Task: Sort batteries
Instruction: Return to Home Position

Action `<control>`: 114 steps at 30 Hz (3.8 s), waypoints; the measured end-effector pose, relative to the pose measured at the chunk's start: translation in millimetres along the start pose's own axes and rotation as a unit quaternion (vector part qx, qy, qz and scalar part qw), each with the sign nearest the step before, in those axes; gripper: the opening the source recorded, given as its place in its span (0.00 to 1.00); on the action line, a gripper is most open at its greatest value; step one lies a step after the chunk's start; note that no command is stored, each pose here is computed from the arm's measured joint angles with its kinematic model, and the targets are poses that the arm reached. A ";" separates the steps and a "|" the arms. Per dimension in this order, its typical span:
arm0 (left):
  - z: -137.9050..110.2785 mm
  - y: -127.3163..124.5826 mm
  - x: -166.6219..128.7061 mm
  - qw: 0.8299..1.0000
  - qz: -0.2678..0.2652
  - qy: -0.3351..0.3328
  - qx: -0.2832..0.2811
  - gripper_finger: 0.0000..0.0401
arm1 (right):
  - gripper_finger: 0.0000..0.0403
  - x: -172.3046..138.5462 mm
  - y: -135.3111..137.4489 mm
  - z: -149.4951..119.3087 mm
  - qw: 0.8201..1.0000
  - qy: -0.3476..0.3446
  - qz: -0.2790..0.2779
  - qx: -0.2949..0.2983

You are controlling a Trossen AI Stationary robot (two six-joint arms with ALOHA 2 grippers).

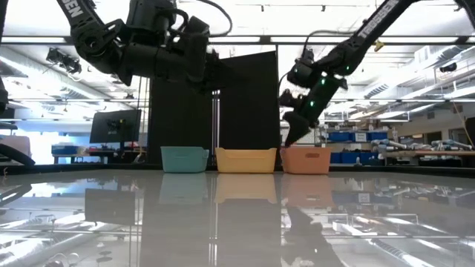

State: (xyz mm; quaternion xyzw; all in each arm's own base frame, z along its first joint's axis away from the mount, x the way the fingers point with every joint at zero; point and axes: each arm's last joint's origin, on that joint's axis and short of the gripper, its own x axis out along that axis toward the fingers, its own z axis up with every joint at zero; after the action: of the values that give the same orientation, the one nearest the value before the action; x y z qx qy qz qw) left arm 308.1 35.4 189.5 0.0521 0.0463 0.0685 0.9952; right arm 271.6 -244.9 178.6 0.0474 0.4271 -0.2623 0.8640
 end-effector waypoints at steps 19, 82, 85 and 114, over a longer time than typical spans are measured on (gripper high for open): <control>0.9 20.0 -11.3 0.996 -0.085 -0.019 0.001 0.02 | 0.02 -42.5 72.3 -41.0 0.985 -0.142 0.074 -0.062; -34.3 12.6 -189.7 0.996 0.059 -0.060 -0.016 0.01 | 0.01 -154.0 128.5 -206.1 0.928 -0.323 0.183 -0.032; -36.1 12.3 -195.7 0.996 0.069 -0.054 -0.020 0.01 | 0.01 -161.1 129.1 -205.9 0.922 -0.336 0.190 -0.036; -42.4 13.8 -210.6 0.997 0.054 -0.046 -0.036 0.02 | 0.01 -174.1 107.8 -201.2 0.897 -0.416 0.148 -0.016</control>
State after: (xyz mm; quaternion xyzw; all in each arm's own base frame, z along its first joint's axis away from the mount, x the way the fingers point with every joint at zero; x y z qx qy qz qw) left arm 94.4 23.4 166.9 0.0220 -0.0054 0.1215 0.9923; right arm 94.7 -18.9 169.2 -0.0168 0.0210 -0.1205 0.9923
